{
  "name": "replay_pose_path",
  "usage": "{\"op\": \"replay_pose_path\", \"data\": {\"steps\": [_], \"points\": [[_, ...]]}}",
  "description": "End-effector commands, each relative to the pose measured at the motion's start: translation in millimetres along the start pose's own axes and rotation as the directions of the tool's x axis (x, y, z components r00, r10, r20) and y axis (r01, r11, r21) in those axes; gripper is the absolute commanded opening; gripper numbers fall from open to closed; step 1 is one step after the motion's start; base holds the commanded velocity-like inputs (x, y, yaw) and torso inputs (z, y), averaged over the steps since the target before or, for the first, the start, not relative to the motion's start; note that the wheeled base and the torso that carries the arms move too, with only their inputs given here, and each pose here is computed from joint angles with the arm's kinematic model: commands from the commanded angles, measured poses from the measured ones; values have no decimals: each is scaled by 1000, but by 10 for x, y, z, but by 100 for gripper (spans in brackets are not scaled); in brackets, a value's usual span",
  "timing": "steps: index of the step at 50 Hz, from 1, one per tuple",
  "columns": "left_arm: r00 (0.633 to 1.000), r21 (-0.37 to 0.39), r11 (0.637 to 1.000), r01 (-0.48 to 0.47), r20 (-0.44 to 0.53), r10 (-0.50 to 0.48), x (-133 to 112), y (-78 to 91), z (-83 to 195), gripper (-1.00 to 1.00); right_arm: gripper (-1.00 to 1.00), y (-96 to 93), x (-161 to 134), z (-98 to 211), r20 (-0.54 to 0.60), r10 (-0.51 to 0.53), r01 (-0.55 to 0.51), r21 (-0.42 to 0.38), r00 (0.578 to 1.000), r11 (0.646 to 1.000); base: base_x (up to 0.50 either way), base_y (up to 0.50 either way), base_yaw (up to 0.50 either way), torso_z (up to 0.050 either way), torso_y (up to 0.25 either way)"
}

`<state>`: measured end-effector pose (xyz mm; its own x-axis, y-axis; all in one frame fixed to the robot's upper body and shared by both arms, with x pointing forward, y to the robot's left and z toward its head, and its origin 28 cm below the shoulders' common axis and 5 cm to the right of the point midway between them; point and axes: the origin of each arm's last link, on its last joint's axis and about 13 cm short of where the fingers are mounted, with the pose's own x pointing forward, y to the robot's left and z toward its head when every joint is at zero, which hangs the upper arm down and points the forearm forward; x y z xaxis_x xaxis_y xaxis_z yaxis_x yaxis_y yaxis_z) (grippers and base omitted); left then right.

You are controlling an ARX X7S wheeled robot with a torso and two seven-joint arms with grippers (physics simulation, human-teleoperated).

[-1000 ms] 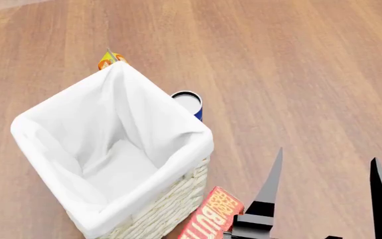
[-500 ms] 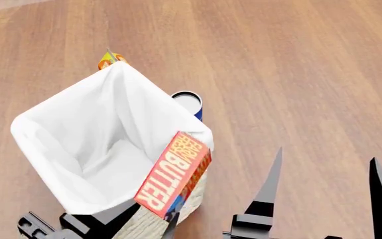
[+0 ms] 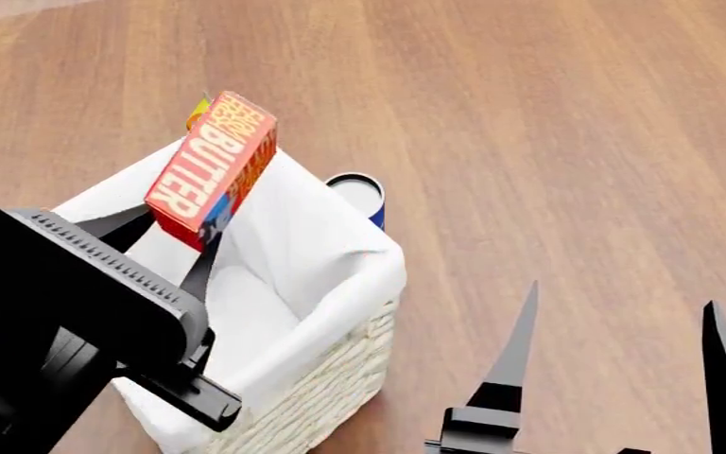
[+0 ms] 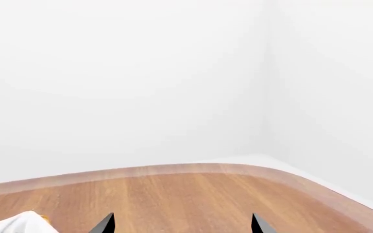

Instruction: Pick up the butter and put it in the basket.

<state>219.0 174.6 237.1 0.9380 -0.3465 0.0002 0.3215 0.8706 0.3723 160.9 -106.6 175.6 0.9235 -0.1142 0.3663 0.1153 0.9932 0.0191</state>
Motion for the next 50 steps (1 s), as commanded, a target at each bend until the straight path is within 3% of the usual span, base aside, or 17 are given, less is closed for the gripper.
{"op": "replay_pose_path", "data": {"steps": [1, 17, 22, 27, 31, 39, 41, 43, 50], "points": [[994, 103, 989, -108, -9, 110, 182, 474, 224, -100, 100, -12, 3, -4, -2, -3, 3, 3, 1000, 1000, 0, 0, 0, 0, 0], [986, 240, 971, 9, -161, 31, 324, 823, 428, -100, 100, -26, 4, -9, -4, -10, 10, 11, 1000, 1000, 0, 0, 0, 1, 2], [983, 243, 969, 35, -183, 10, 348, 953, 585, -100, 100, -44, 6, -5, -3, -18, 18, 15, 1000, 1000, 0, 0, 0, 0, 2], [964, 245, 961, 130, -257, -65, 294, 1027, 718, -100, 100, -49, 7, 18, 6, -18, 18, 26, 1000, 1000, 0, 0, 0, 0, 0], [948, 305, 932, 197, -301, -102, 289, 1028, 828, -100, 100, -56, 4, 27, 10, -20, 20, 24, 1000, 999, 0, 0, 0, 0, 3], [900, 345, 885, 311, -405, -159, 381, 1062, 1007, -100, 100, -76, 9, 30, 12, -28, 27, 29, 1000, 999, 0, 0, 0, 1, 1], [890, 403, 862, 308, -443, -111, 421, 1104, 1043, -100, 100, -75, 5, 32, 11, -27, 26, 31, 1000, 999, 0, 0, 0, 0, 0], [890, 390, 870, 303, -441, -113, 442, 1119, 1082, -100, 100, -75, 7, 29, 11, -27, 26, 32, 1000, 999, 0, 0, 0, 0, 0], [835, 447, 817, 364, -545, -74, 543, 1154, 1163, -100, 100, -65, 13, 19, 7, -22, 22, 33, 1000, 999, 0, 0, 0, 0, 1]]}}
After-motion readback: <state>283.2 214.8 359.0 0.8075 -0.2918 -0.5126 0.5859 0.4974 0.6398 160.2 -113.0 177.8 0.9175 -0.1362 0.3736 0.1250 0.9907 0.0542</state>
